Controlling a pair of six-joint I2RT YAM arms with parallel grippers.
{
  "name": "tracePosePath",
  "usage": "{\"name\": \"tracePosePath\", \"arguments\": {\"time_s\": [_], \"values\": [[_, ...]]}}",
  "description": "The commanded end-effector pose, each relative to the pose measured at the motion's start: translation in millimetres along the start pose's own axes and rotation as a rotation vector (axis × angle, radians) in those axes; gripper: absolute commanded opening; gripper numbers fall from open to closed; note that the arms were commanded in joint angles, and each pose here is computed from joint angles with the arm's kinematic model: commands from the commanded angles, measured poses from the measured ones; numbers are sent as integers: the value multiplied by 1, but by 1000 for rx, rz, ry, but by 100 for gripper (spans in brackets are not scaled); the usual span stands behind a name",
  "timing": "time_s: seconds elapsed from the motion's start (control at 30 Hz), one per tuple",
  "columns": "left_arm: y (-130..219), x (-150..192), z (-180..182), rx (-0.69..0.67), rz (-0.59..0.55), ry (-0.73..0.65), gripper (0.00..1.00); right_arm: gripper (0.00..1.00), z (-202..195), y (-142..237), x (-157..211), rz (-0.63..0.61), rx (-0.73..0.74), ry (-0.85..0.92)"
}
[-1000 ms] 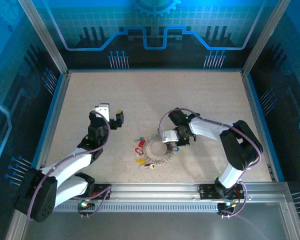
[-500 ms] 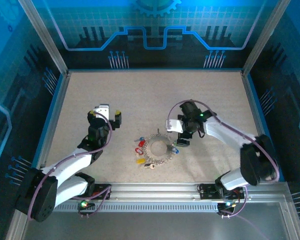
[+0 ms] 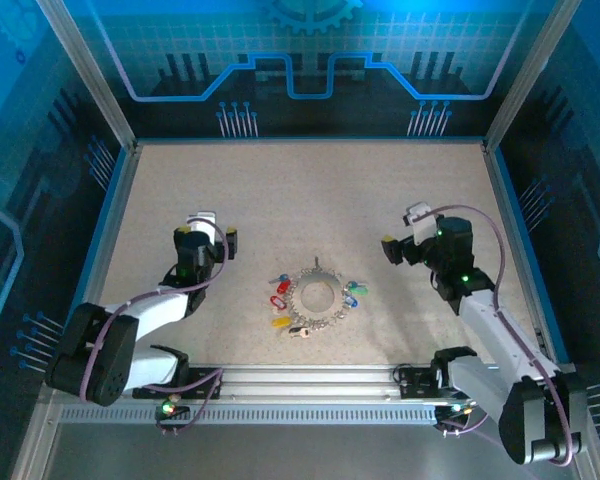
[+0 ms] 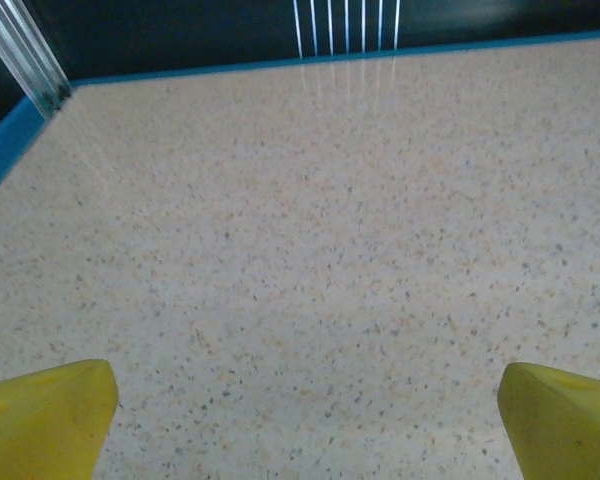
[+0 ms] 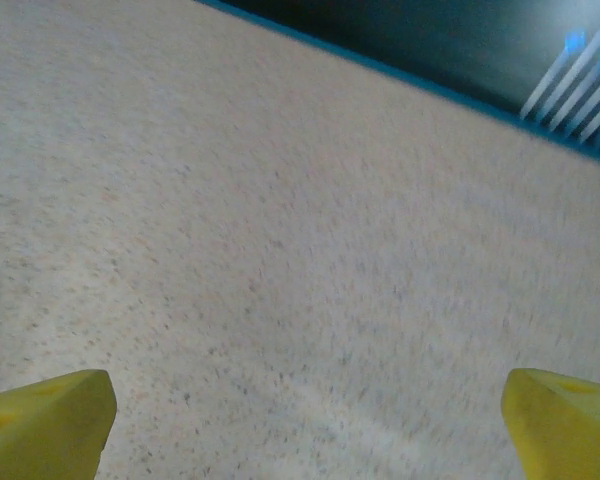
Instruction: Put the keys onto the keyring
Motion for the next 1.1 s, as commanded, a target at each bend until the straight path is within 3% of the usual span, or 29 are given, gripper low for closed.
{"name": "tracePosePath", "arguments": {"time_s": [0.0,0.17,0.4,0.53,0.6,0.83,1.07], "values": [[-1,-14,-20,129,-84,7,99,100,-11,-9,-6,-140,32,-130],[1,-15,-30,195,-92,-21,99,100,-23,-27,20,-185,106,-149],[-2,-15,-18,156,-86,25,99,100,-21,-45,11,-229,125,-62],[-3,-14,-25,203,-92,-27,99,100,-24,-71,25,-219,143,-36],[-2,-14,-27,217,-100,-37,99,100,-32,-73,28,-162,178,-72],[-8,-11,-37,341,-132,-95,99,100,-45,-80,28,-128,225,-122],[-21,-5,-10,333,-120,54,99,100,-50,-82,26,-122,225,-147]]}}
Point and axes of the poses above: each hand's point on the last joint's axis, 136 mm out from that joint toward the fingers, its own y axis back along the fingers, its own z axis along the line the jaws close on, x = y × z, the point moved 1 cm from there along y, back along the fingers, and after that the axes turned 7 degrees about -y, right-handed, at the moved point
